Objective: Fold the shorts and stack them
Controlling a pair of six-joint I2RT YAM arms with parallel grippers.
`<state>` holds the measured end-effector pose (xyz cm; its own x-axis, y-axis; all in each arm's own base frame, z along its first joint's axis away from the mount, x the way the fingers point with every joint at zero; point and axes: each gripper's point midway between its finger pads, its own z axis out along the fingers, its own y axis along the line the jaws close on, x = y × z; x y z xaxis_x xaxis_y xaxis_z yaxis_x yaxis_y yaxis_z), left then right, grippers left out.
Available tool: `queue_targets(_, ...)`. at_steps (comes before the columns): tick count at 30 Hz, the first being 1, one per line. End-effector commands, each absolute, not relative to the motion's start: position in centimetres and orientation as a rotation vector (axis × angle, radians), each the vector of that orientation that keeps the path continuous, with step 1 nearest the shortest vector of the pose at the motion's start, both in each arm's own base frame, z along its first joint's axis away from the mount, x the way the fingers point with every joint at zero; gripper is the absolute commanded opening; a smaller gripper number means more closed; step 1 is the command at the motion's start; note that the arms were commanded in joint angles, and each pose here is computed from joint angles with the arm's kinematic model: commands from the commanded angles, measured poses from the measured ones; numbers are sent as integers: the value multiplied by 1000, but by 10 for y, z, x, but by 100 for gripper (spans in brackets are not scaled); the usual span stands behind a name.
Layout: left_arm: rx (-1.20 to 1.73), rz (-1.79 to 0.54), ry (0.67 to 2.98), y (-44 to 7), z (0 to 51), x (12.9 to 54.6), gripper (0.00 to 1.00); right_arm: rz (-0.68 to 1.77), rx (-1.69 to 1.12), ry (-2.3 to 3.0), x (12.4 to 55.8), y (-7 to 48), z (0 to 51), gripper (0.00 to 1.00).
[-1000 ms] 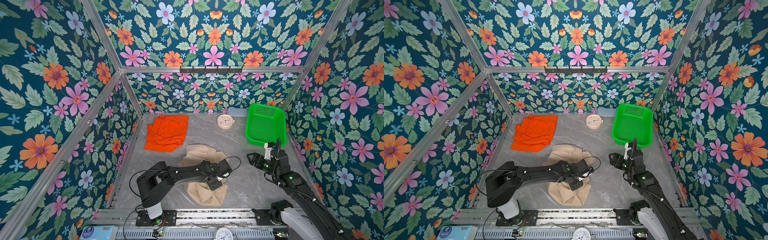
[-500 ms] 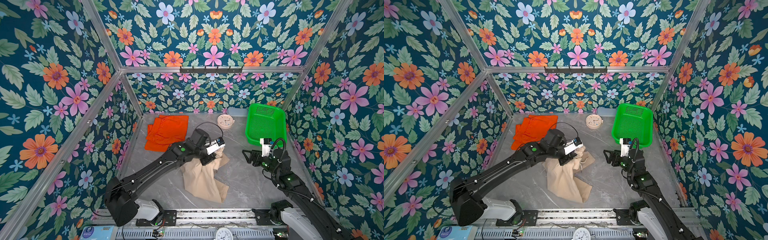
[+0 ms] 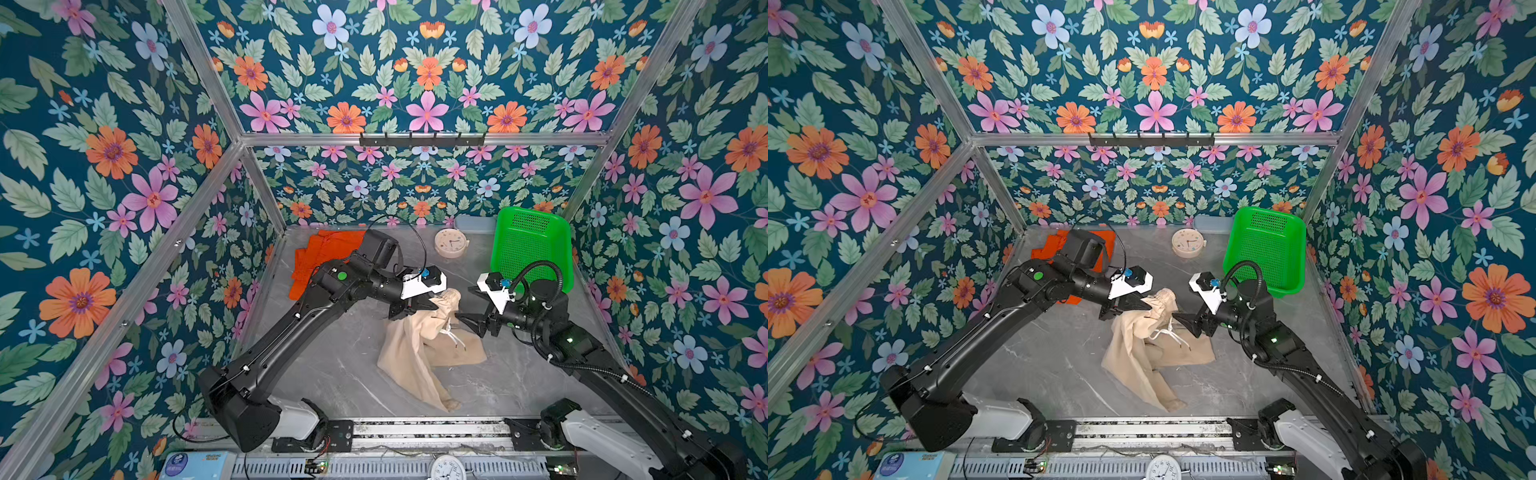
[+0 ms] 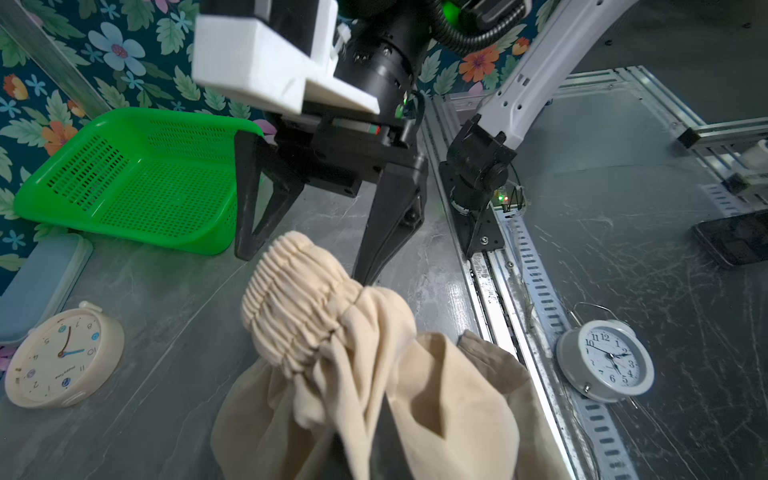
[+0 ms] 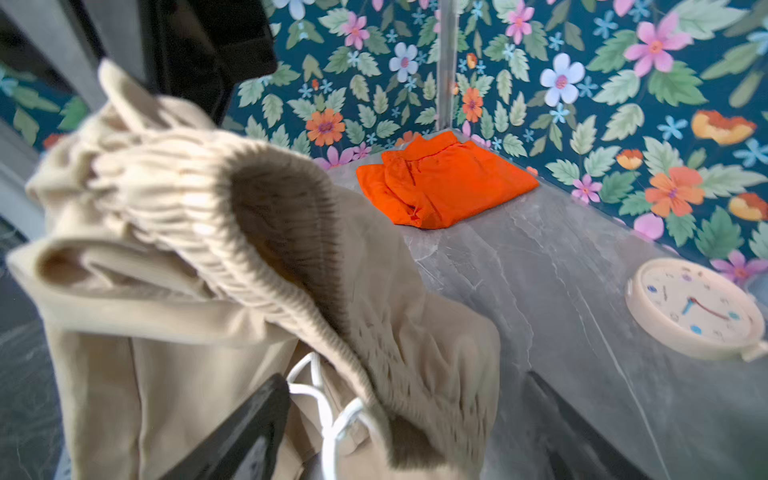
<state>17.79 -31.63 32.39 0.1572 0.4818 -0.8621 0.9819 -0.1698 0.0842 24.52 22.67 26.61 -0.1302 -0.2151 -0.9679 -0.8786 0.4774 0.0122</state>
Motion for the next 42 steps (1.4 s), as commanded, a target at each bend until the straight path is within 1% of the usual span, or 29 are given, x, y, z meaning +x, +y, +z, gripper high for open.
queue_targets(1, 1786, -1034, 1297, -315, 337, 157, 0, 706, -1104, 1491, 246, 238, 276, 88)
queue_targets(3, 1786, -1052, 1276, -315, 341, 154, 0, 750, -1143, 1462, 244, 246, 280, 88)
queue_targets(6, 1780, -1060, 1267, -315, 342, 153, 0, 891, -1241, 1385, 228, 259, 286, 87)
queue_targets(8, 1766, -1027, 1282, -316, 341, 158, 0, 992, -1293, 1338, 215, 265, 292, 83)
queue_targets(9, 1755, -1000, 1274, -316, 343, 162, 0, 1024, -1311, 1327, 211, 268, 293, 79)
queue_targets(12, 1704, -925, 1315, -318, 344, 176, 0, 1082, -1344, 1308, 201, 272, 294, 63)
queue_targets(13, 1681, -898, 1331, -317, 344, 182, 0, 1098, -1351, 1303, 198, 273, 296, 56)
queue_targets(15, 1625, -847, 1352, -316, 348, 195, 0, 1119, -1350, 1298, 194, 272, 300, 35)
queue_targets(16, 1599, -829, 1356, -314, 349, 201, 0, 1118, -1340, 1307, 195, 272, 302, 17)
queue_targets(17, 1564, -806, 1362, -312, 352, 209, 0, 1109, -1316, 1325, 198, 272, 307, 4)
queue_targets(18, 1525, -782, 1373, -310, 354, 217, 0, 1100, -1284, 1346, 202, 272, 311, 0)
queue_targets(19, 1480, -753, 1388, -307, 357, 226, 1, 1089, -1249, 1360, 206, 271, 319, 0)
queue_targets(20, 1424, -721, 1412, -303, 360, 238, 6, 1085, -1206, 1377, 210, 270, 328, 0)
queue_targets(21, 1359, -685, 1448, -298, 363, 250, 15, 1079, -1170, 1385, 214, 269, 338, 0)
queue_targets(23, 1215, -592, 1535, -283, 366, 277, 42, 1049, -1062, 1441, 227, 265, 359, 0)
queue_targets(24, 1166, -552, 1564, -276, 367, 287, 51, 1005, -991, 1491, 238, 261, 367, 0)
queue_targets(26, 1067, -471, 1618, -260, 369, 302, 62, 892, -771, 1641, 268, 244, 384, 0)
queue_targets(27, 1016, -436, 1637, -252, 370, 308, 66, 850, -720, 1679, 275, 238, 388, 0)
queue_targets(30, 886, -371, 1677, -230, 372, 320, 71, 769, -634, 1691, 288, 227, 410, 0)
queue_targets(32, 871, -374, 1677, -225, 369, 315, 72, 770, -591, 1679, 292, 224, 426, 0)
queue_targets(34, 923, -448, 1653, -233, 360, 301, 72, 791, -597, 1676, 291, 227, 437, 0)
queue_targets(37, 994, -555, 1632, -243, 335, 283, 73, 832, -659, 1643, 287, 236, 448, 0)
queue_targets(42, 1069, -667, 1693, -252, 287, 267, 75, 831, -714, 1647, 290, 243, 449, 0)
